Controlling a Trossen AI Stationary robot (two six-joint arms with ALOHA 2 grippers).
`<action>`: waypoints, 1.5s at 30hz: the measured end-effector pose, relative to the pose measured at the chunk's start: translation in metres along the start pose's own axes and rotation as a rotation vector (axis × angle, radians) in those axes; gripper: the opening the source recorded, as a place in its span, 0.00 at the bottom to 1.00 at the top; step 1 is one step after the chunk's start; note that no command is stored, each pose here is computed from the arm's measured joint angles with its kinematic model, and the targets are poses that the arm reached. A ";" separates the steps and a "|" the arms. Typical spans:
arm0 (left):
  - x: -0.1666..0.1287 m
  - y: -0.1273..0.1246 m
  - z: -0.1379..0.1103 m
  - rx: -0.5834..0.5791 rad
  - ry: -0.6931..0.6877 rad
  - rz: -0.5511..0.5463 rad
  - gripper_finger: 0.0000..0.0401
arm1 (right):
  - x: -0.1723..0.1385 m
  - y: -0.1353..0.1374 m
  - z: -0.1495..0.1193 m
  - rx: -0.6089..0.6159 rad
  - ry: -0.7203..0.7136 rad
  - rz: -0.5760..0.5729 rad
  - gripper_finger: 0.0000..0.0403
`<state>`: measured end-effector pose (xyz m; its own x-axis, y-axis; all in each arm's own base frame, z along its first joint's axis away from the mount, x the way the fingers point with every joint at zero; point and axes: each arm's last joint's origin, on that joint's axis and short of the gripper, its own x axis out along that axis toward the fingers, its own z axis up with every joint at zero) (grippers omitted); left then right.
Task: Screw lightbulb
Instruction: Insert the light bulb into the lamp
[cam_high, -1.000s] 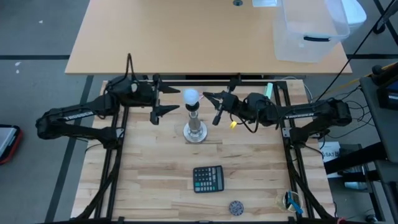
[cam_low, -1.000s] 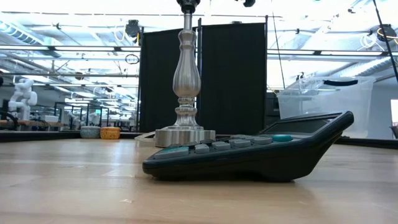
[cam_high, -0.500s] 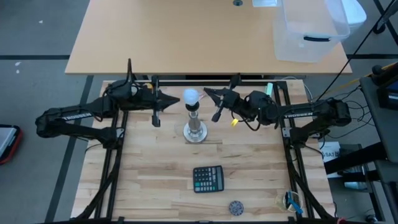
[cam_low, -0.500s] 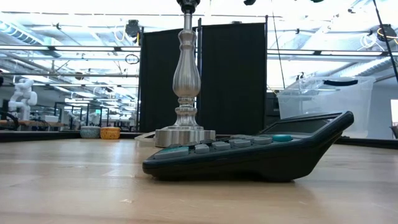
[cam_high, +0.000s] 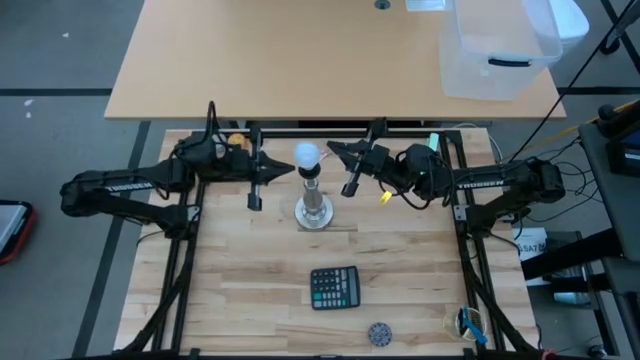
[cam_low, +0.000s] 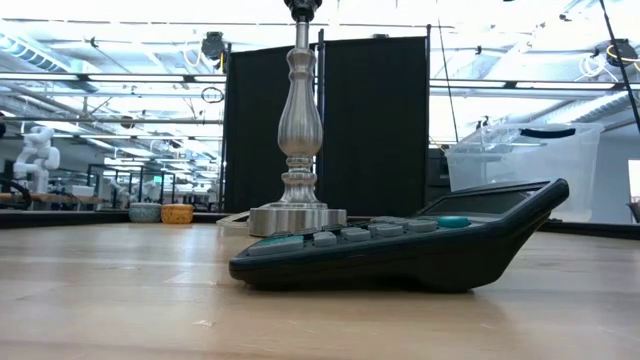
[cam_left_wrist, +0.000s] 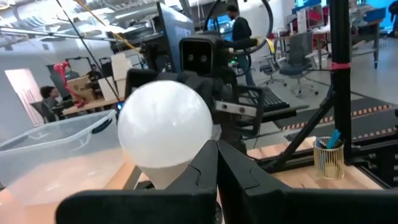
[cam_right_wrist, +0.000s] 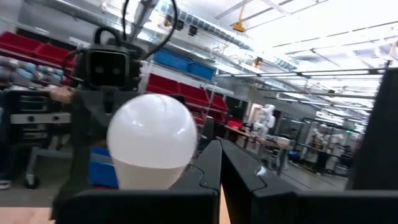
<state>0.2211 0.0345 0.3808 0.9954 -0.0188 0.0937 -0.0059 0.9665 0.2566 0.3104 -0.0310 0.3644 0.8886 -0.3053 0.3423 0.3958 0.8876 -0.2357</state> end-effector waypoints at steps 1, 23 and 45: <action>0.001 0.000 0.000 0.001 -0.003 0.001 0.00 | 0.000 0.000 0.000 0.009 -0.004 0.012 0.00; 0.004 0.003 0.000 0.003 -0.010 0.061 0.00 | 0.003 -0.012 -0.001 0.007 -0.029 -0.015 0.00; 0.004 0.002 -0.001 -0.001 -0.006 0.061 0.00 | 0.024 -0.032 -0.026 0.078 0.022 0.085 0.00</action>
<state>0.2251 0.0370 0.3810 0.9926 0.0392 0.1148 -0.0670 0.9660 0.2496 0.3255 -0.0755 0.3561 0.9234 -0.2348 0.3036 0.3006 0.9343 -0.1915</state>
